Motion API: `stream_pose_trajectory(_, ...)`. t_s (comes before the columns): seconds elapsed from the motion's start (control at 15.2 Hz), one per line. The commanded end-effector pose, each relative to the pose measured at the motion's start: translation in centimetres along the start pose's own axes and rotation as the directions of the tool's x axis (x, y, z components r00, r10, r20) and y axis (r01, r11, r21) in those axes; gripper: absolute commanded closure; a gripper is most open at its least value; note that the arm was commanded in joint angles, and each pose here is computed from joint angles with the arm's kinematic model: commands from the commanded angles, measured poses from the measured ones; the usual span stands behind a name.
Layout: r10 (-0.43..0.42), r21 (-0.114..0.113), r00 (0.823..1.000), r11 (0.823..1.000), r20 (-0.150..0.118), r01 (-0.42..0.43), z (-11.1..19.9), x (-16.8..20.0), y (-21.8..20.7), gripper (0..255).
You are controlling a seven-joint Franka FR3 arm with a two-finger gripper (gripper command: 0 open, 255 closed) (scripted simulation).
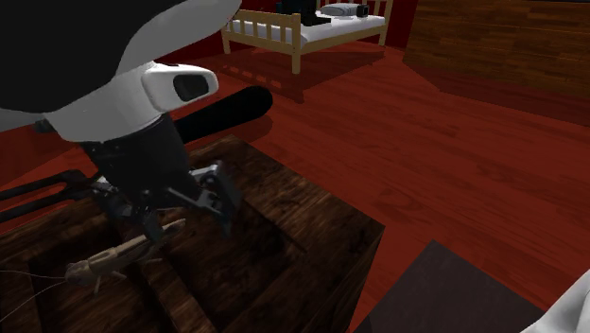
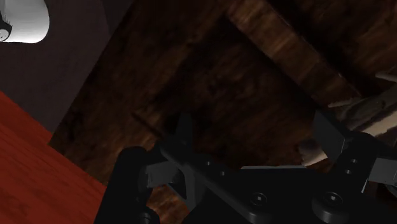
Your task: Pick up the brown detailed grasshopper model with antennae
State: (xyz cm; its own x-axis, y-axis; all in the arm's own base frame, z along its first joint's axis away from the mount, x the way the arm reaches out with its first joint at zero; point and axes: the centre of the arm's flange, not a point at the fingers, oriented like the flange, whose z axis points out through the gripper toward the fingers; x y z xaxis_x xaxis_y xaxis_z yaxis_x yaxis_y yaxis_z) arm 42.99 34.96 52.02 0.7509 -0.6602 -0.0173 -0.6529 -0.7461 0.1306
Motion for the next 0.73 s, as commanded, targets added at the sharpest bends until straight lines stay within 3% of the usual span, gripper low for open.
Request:
stream_pose_trajectory(0.0,0.045,0.003,0.999,0.999,0.006,-0.045,0.5,-0.2,-2.5,0)
stream_pose_trajectory(0.66,0.236,0.010,0.971,0.972,0.032,-0.236,1.4,0.2,-15.4,0)
